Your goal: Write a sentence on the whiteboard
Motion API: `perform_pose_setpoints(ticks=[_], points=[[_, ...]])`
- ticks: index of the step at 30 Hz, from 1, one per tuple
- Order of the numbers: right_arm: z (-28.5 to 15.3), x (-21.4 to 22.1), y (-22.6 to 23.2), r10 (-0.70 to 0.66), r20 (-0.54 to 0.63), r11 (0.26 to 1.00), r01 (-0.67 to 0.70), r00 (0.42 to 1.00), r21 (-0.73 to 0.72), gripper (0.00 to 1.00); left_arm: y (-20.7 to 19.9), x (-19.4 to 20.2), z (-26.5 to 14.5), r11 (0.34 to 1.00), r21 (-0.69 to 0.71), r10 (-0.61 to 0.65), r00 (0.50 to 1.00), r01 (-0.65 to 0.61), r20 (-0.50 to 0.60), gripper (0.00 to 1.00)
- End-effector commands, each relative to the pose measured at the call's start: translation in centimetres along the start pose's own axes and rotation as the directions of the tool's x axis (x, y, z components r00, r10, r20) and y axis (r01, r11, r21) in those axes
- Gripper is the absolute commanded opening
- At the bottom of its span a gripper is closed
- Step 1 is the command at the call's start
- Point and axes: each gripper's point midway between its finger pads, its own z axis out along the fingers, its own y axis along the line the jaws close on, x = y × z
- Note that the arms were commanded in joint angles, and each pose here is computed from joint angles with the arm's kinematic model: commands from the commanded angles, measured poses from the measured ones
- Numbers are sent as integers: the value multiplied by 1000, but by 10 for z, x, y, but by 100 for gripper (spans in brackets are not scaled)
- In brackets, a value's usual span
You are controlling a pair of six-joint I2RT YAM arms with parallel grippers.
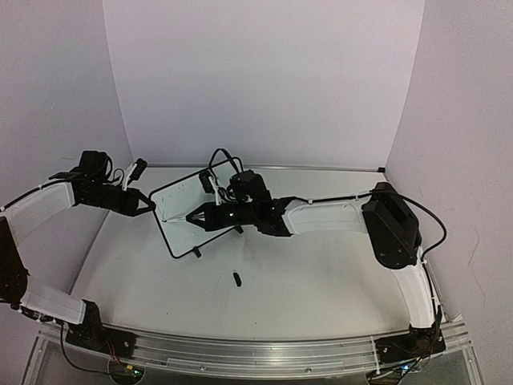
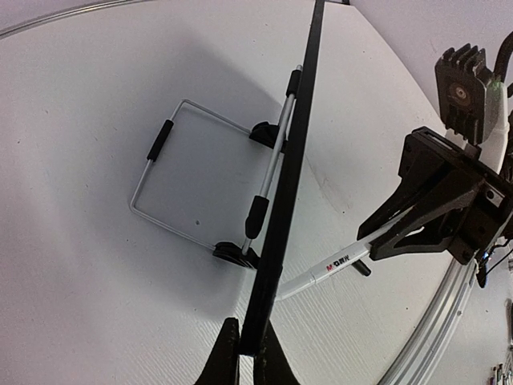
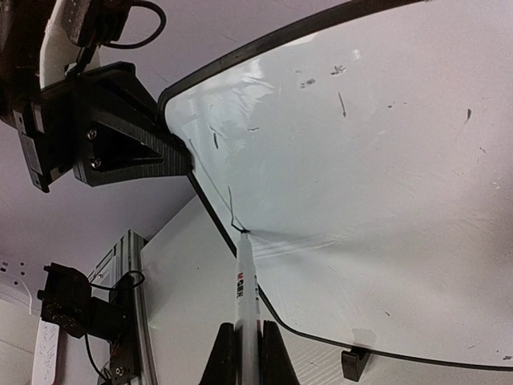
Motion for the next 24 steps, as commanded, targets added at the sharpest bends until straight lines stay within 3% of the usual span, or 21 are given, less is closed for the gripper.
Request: perform_pose_setpoints(ticks=[1,13,18,24], points=[[-15,-46,16,-52,119,999,49,992,23,0,-4,-7,-8,1000,-7,20,1000,-19,20,0],[-28,-54,39,-52,134,996,60,990,-59,0,-4,-7,-9,1000,-6,20,1000,-20,22,0],[-65,-63,55,-106,163,993,113,981,-32,0,-7,-5,-5,1000,24,9,1000,-9,18,0],[-122,-72,48,-157,189,985,140,969,98,0,-9,-6,-3,999,41,-8,1000,8,10,0]])
